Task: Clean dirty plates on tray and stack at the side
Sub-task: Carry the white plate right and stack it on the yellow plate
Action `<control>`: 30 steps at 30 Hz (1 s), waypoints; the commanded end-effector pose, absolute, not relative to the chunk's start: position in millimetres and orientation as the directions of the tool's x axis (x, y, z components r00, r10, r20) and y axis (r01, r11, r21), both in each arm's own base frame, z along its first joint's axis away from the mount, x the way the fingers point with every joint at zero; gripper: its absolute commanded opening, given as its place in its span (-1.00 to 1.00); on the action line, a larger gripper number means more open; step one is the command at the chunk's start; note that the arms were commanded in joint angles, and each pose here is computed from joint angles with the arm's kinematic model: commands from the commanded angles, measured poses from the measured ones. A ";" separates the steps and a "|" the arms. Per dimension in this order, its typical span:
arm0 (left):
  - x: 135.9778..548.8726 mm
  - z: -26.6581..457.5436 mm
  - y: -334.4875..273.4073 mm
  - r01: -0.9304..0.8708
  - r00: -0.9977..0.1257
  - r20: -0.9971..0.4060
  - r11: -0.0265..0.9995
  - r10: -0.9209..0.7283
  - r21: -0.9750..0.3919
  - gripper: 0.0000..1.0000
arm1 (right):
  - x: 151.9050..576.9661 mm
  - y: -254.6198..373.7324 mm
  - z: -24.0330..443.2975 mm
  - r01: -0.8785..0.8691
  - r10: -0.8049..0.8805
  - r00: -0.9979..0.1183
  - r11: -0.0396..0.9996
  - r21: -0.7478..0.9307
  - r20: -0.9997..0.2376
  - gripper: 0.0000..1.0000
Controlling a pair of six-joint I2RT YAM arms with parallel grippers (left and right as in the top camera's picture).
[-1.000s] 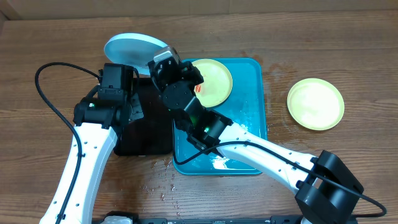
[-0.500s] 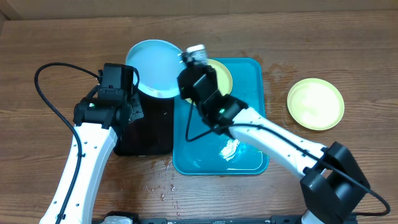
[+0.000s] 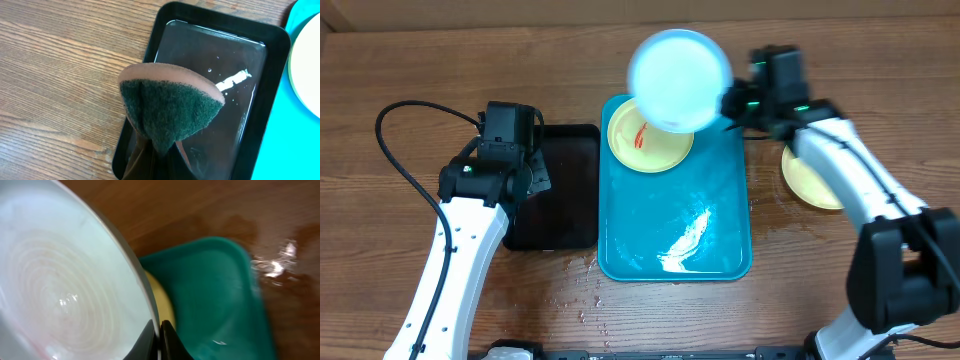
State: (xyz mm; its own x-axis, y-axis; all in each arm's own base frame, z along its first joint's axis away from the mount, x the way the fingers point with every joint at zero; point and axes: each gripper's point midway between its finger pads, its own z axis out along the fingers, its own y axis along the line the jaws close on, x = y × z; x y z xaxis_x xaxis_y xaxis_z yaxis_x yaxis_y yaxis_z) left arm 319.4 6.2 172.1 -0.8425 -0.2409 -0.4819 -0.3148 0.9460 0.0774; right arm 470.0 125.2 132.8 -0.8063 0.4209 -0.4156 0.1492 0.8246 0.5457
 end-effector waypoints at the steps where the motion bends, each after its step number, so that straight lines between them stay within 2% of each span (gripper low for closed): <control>1: 322.0 177.8 9.0 -0.337 -0.827 -0.500 0.939 -0.257 0.074 -0.92 | 471.6 62.7 153.7 0.239 0.546 -0.768 0.730 0.640 -0.336 -0.93; 7: 322.0 177.8 9.0 -0.337 -0.827 -0.500 0.939 -0.257 0.074 -0.92 | 443.9 -48.3 130.3 0.489 0.704 -0.669 0.658 0.572 -0.239 -0.93; 13: 322.0 177.8 9.0 -0.337 -0.827 -0.500 0.939 -0.258 0.073 -0.92 | 387.5 -136.3 99.4 0.737 0.812 -0.544 0.582 0.344 -0.210 -0.93; 18: 322.0 177.8 8.9 -0.337 -0.827 -0.500 0.939 -0.257 0.073 -0.92 | 361.4 -150.1 77.1 0.795 0.833 -0.521 0.553 0.250 -0.187 -0.93; 30: 322.1 177.9 8.8 -0.337 -0.827 -0.500 0.939 -0.258 0.073 -0.92 | 326.2 -133.2 42.3 0.817 0.832 -0.546 0.554 0.162 -0.095 -0.89</control>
